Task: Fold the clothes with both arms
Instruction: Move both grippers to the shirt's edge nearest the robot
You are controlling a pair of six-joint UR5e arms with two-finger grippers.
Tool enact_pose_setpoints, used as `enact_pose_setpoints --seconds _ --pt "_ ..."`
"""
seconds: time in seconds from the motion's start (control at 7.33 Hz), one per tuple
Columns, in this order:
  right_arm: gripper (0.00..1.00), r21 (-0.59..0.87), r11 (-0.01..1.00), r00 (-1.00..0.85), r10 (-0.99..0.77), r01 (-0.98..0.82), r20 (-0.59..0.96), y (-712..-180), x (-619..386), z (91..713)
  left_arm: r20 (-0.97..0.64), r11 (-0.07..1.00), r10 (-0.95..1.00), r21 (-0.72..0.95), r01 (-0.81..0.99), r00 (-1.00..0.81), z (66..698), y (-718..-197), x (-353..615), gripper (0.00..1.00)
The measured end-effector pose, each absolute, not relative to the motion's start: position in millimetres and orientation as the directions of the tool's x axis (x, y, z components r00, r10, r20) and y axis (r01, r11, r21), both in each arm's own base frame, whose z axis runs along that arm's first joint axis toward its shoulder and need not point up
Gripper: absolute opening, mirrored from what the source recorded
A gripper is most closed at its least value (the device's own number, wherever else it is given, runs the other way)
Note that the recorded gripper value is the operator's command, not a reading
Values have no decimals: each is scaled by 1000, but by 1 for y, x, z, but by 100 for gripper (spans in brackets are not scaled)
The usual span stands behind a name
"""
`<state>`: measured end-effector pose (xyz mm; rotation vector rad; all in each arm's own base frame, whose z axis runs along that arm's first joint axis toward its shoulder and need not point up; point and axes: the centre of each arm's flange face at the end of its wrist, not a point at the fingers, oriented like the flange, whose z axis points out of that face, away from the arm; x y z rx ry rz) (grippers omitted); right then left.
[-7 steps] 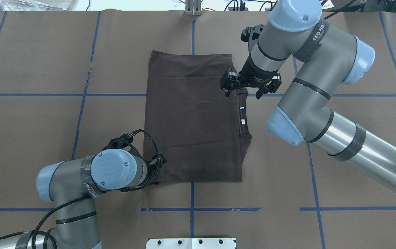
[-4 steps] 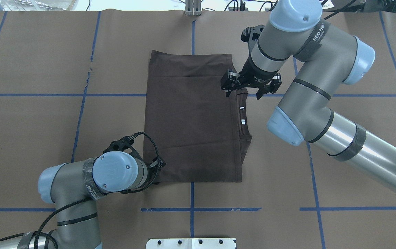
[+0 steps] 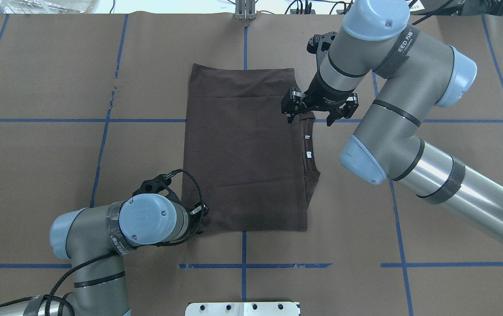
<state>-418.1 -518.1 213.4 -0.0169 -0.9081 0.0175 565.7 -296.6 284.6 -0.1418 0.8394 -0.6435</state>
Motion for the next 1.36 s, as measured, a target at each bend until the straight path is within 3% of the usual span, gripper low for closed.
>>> enact_pose_setpoints --seconds 0.41,0.55,1.36 --pt "100 -24 1000 617 24 -8 787 -518 -418 215 -650 805 -579 -361 470 493 283 -296 566 9" --pt "100 -24 1000 617 24 -8 786 -518 -417 216 -651 806 -578 -359 471 493 283 -296 565 0" --pt "100 -82 996 613 90 -42 785 -500 -418 222 -708 878 -459 -272 393 536 262 -292 543 0"
